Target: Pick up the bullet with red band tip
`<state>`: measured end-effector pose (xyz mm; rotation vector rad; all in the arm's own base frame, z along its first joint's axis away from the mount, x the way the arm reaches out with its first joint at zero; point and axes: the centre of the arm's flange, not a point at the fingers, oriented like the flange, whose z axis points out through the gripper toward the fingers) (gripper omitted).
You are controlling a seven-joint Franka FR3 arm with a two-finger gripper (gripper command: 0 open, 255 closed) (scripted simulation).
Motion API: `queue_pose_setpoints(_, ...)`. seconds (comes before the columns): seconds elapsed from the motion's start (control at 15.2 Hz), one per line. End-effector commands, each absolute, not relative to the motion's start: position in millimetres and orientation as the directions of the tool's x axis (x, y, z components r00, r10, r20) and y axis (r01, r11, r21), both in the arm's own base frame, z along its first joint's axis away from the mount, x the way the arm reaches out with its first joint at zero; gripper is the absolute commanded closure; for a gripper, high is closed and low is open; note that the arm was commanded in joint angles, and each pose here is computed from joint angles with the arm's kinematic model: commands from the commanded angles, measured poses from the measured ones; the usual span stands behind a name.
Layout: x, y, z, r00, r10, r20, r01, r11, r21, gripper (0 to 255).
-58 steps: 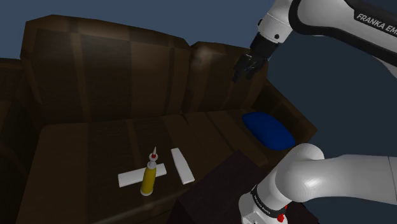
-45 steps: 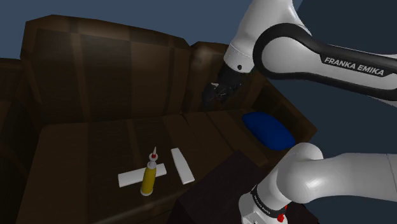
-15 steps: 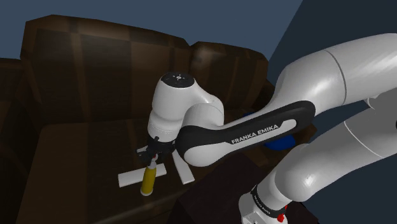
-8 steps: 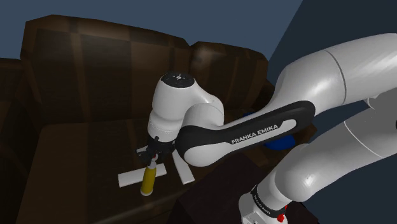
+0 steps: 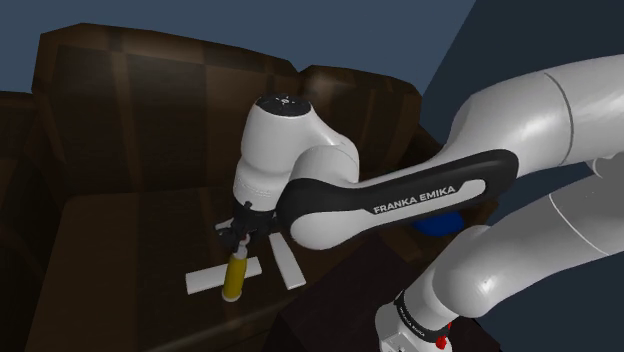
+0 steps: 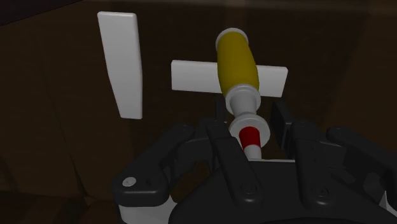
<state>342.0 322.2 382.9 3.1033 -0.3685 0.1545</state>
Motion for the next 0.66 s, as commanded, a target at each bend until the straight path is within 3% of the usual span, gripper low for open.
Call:
queue_pose_setpoints(0.0, 342, 322, 394, 0.967, -0.233, 0.099, -0.234, -0.972, 0.001, 255)
queue_pose_setpoints(0.59, 342, 322, 432, 0.967, -0.233, 0.099, -0.234, -0.972, 0.001, 255)
